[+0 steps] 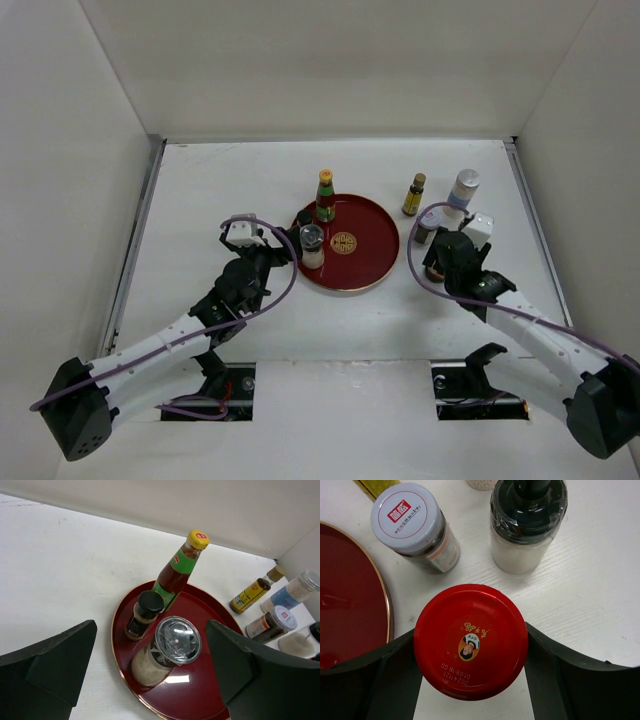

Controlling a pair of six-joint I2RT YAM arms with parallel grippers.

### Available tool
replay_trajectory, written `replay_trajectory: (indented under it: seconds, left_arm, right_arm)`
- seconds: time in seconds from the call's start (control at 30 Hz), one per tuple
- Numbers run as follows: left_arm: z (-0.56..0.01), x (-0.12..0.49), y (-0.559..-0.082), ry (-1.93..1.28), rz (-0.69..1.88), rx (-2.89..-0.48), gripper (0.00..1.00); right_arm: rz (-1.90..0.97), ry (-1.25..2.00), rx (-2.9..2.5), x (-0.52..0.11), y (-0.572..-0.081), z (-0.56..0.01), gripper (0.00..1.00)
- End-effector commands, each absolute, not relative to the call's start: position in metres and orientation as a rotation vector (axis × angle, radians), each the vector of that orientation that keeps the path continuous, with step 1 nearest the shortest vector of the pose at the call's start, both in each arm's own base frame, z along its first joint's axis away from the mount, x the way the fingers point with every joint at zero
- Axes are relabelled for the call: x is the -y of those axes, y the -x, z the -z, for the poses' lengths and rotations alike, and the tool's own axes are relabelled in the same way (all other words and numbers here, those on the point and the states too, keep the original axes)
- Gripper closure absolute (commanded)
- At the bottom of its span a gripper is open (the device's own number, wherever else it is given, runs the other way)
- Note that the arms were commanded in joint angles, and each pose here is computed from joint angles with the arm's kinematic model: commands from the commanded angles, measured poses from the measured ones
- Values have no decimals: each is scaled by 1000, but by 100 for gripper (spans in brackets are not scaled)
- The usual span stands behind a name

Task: Organize the condiment bottles

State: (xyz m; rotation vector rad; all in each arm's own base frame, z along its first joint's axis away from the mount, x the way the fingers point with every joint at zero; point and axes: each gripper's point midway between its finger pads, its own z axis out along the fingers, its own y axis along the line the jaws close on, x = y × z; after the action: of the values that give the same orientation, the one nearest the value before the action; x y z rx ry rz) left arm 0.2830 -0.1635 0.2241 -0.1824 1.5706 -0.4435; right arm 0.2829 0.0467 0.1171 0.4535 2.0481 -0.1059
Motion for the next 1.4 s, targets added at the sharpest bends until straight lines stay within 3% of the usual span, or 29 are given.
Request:
replay_trajectory:
  seconds: [0.0, 0.23, 0.5, 0.73, 1.0, 1.13, 1.27, 1.37]
  left_arm:
    - [-235, 163, -284, 214, 489, -1526, 9]
    - [-233, 159, -286, 233, 477, -1529, 9]
    - [-226, 149, -289, 273, 462, -1525, 9]
    - [-214, 152, -294, 268, 441, -1555, 9]
    - [-209, 154, -296, 264, 430, -1570, 9]
    - [-213, 152, -295, 269, 439, -1557, 9]
    - [-212, 154, -294, 263, 442, -1561, 9]
    - [-214, 154, -293, 266, 445, -1556, 9]
  right_arm:
    - [1, -489, -1914, -52, -287, -159, 59]
    - [-196, -281, -1877, -121, -275, -232, 61]
    - [-399, -82, -1783, -237, -330, -268, 61]
    - [-376, -32, -1815, -292, -393, -249, 61]
    - [-336, -47, -1856, -319, -429, -213, 57]
    - [-304, -61, -1882, -318, -432, -194, 47]
    - [-325, -102, -1868, -311, -425, -207, 19]
    - [-351, -131, -1826, -295, -416, -235, 11]
